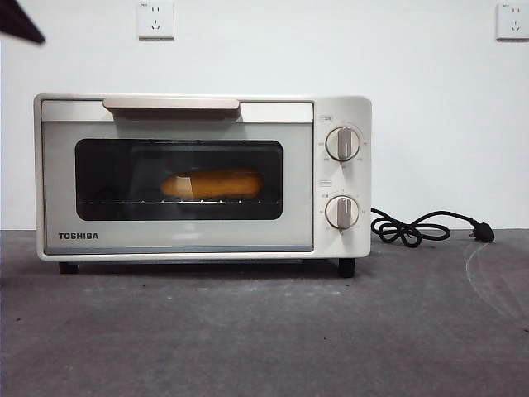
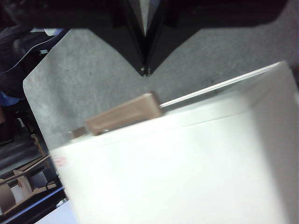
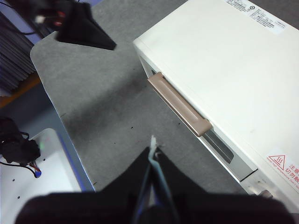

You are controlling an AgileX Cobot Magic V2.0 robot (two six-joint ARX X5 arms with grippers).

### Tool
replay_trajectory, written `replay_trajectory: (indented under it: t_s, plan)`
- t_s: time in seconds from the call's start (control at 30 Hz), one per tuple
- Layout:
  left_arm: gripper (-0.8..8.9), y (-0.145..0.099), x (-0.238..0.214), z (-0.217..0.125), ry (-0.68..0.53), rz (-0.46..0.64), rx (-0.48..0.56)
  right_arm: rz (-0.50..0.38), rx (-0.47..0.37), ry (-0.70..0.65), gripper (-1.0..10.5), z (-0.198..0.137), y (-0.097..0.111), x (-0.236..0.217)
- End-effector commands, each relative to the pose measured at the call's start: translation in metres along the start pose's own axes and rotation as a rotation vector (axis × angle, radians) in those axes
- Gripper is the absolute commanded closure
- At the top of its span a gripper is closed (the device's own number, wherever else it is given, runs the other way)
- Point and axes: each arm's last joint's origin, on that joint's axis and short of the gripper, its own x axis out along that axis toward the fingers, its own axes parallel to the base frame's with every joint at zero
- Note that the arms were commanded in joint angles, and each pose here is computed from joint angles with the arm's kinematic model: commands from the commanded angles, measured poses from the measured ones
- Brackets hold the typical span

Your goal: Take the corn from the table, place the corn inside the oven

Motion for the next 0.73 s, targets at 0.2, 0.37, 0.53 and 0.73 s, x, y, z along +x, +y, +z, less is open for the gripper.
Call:
replay_trajectory:
  t_s: [0.2, 0.37, 0.53, 0.73]
  plan:
    - [8.21, -0.064, -0.044, -0.025, -0.138, -0.012, 0.166, -0.027, 0.02, 0.042, 9.5, -0.004, -0.002, 0.004]
    - [8.21, -0.101, -0.075, -0.052, -0.249, 0.007, 0.253, -0.023, 0.029, 0.065, 9.5, -0.006, -0.003, 0.009]
    - [8.21, -0.125, -0.098, -0.079, -0.348, 0.071, 0.302, -0.013, 0.054, 0.129, 9.5, -0.015, -0.008, 0.025]
    - [8.21, -0.136, -0.109, -0.1, -0.362, 0.07, 0.315, -0.006, 0.07, 0.216, 9.5, -0.03, -0.013, 0.042]
